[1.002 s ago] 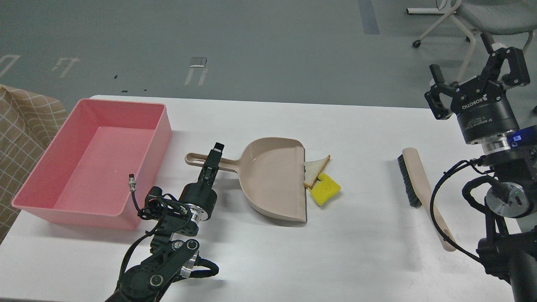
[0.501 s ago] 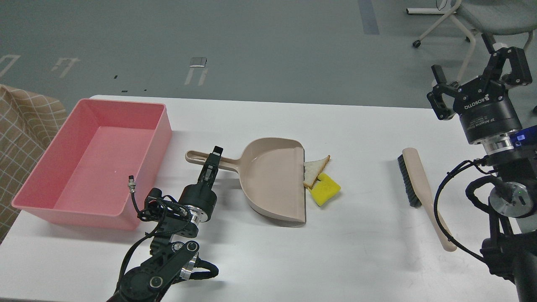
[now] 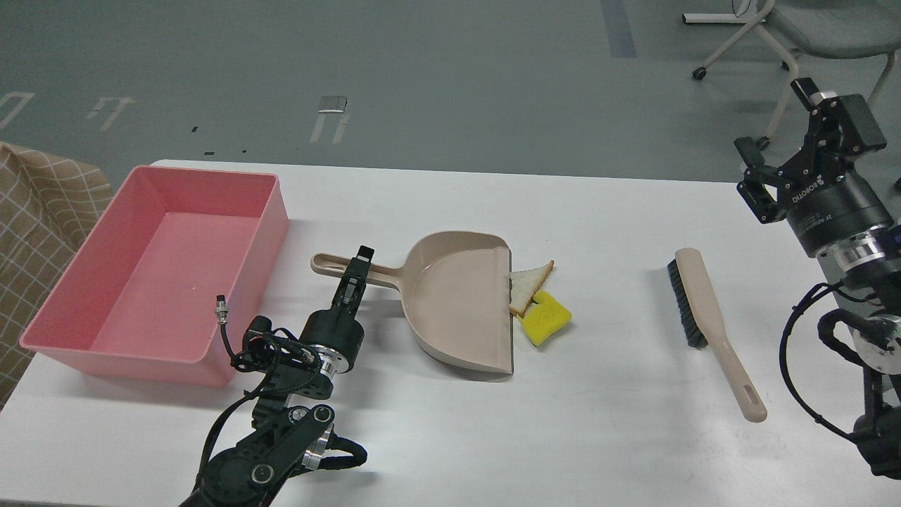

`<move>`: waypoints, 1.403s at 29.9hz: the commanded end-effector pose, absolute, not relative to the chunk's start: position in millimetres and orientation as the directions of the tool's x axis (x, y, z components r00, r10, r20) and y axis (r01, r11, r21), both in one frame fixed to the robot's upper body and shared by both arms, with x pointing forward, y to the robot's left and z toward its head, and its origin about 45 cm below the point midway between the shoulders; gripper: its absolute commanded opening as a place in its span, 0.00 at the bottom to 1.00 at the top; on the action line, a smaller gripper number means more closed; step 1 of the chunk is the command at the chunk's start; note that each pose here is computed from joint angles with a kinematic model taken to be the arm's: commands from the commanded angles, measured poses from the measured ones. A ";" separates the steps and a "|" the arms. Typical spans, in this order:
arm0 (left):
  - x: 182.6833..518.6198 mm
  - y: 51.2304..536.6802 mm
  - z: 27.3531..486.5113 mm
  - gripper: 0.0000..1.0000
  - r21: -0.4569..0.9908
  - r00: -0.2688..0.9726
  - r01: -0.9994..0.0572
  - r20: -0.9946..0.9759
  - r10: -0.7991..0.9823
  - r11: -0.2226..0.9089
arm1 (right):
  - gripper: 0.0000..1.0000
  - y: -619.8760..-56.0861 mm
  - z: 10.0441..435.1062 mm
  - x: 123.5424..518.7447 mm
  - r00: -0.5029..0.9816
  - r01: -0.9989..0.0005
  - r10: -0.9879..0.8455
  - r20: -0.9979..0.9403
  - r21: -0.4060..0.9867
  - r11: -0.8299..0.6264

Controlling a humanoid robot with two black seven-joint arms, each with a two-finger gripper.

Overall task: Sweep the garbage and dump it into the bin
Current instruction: 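Swing the right arm out and bring it down beside the brush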

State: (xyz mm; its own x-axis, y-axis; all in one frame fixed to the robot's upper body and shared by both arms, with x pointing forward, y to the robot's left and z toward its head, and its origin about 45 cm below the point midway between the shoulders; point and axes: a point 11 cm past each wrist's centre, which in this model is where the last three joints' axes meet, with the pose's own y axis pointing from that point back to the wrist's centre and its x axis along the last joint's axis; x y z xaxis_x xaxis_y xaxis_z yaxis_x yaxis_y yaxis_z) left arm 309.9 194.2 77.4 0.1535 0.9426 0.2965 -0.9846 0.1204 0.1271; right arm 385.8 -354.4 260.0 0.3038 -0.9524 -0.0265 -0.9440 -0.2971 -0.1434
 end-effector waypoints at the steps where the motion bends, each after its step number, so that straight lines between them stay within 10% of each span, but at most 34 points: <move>1: 309.1 191.8 77.3 0.22 0.125 0.161 -0.984 0.296 0.941 0.129 | 1.00 -370.4 266.0 383.4 0.277 -0.952 -0.960 0.034 -0.126 -0.279; 6: 309.1 191.9 77.2 0.19 0.126 0.161 -0.984 0.296 0.941 0.129 | 0.88 -432.1 344.7 364.4 0.198 -0.922 -0.957 0.210 -0.292 -0.255; 15: 309.1 191.9 77.1 0.18 0.126 0.161 -0.984 0.295 0.942 0.128 | 1.00 -441.9 359.7 354.4 0.168 -0.873 -0.958 0.232 -0.417 -0.254; 28: 311.0 191.2 78.5 0.18 0.125 0.162 -0.984 0.296 0.941 0.130 | 0.99 -439.4 292.9 349.5 0.435 -0.881 -0.443 0.784 0.271 -0.388; 42: 312.0 188.2 79.6 0.19 0.123 0.171 -0.983 0.298 0.939 0.139 | 0.97 -401.5 212.1 305.1 0.680 -0.658 0.064 0.731 0.646 -0.388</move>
